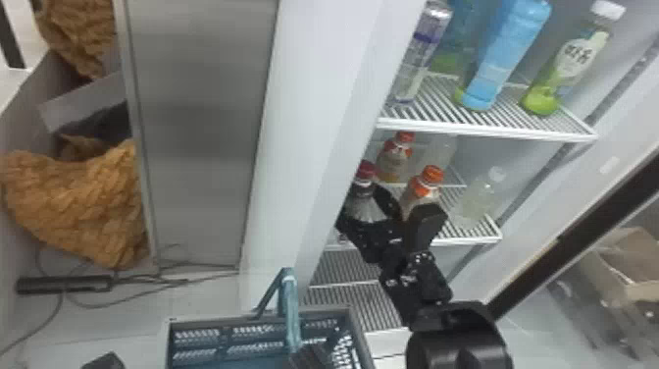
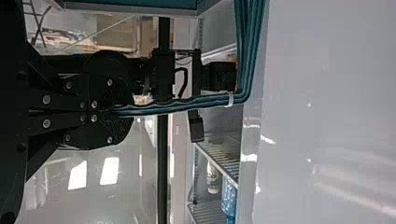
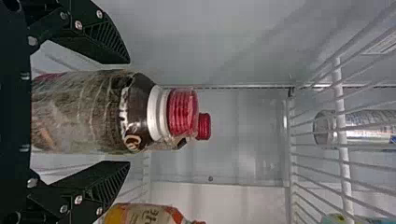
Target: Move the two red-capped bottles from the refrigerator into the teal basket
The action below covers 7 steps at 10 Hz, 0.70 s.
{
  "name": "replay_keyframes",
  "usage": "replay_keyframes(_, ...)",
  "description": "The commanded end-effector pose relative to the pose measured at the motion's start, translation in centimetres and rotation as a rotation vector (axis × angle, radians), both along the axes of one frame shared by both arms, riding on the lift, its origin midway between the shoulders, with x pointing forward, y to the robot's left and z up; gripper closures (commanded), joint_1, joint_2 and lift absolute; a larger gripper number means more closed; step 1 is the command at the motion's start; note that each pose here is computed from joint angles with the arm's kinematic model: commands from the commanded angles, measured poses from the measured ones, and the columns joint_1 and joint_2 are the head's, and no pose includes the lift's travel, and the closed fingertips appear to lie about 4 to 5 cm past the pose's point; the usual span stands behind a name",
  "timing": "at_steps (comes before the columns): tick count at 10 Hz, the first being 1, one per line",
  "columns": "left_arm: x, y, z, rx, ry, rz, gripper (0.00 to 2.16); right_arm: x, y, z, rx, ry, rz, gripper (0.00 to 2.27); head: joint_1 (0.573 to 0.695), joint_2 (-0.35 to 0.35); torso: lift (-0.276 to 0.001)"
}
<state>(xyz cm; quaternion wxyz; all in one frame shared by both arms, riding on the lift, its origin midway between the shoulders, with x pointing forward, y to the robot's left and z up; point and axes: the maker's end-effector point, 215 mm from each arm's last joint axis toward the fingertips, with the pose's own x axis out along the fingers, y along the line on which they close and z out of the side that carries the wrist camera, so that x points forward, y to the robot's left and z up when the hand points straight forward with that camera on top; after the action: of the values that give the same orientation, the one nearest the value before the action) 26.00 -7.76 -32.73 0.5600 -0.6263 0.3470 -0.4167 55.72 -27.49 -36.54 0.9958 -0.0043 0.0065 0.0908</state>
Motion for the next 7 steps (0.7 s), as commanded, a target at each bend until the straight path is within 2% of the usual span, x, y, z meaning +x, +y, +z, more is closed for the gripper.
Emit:
replay_keyframes(1, 0.0, 0.0, 0.0, 0.001, 0.001, 0.0, 1.16, 0.4, 0.3, 0.1, 0.003, -0.002, 0.006, 0.27, 0.695, -0.35, -0.224)
replay_keyframes(2, 0.0, 0.0, 0.0, -0.003, 0.001, 0.0, 1.16, 0.4, 0.4, 0.4, 0.005, -0.007, 0.009, 0.38, 0.695, -0.35, -0.224)
replay_keyframes(3, 0.1, 0.0, 0.0, -0.001, 0.001, 0.002, 1.16, 0.1, 0.3, 0.3, 0.012, -0.005, 0.006, 0.65, 0.695, -0.35, -0.224)
replay_keyframes(4, 0.0, 0.0, 0.0, -0.005, 0.004, 0.002, 1.16, -0.2, 0.4, 0.4, 0.011, -0.007, 0.006, 0.72, 0.695, -0.35, -0.224)
replay_keyframes(7, 0.1, 0.1, 0.1, -0.006, 0.004, 0.005, 1.16, -2.1, 0.9, 2.4, 0.021, -0.026, 0.0, 0.72, 0.695, -0.35, -0.224)
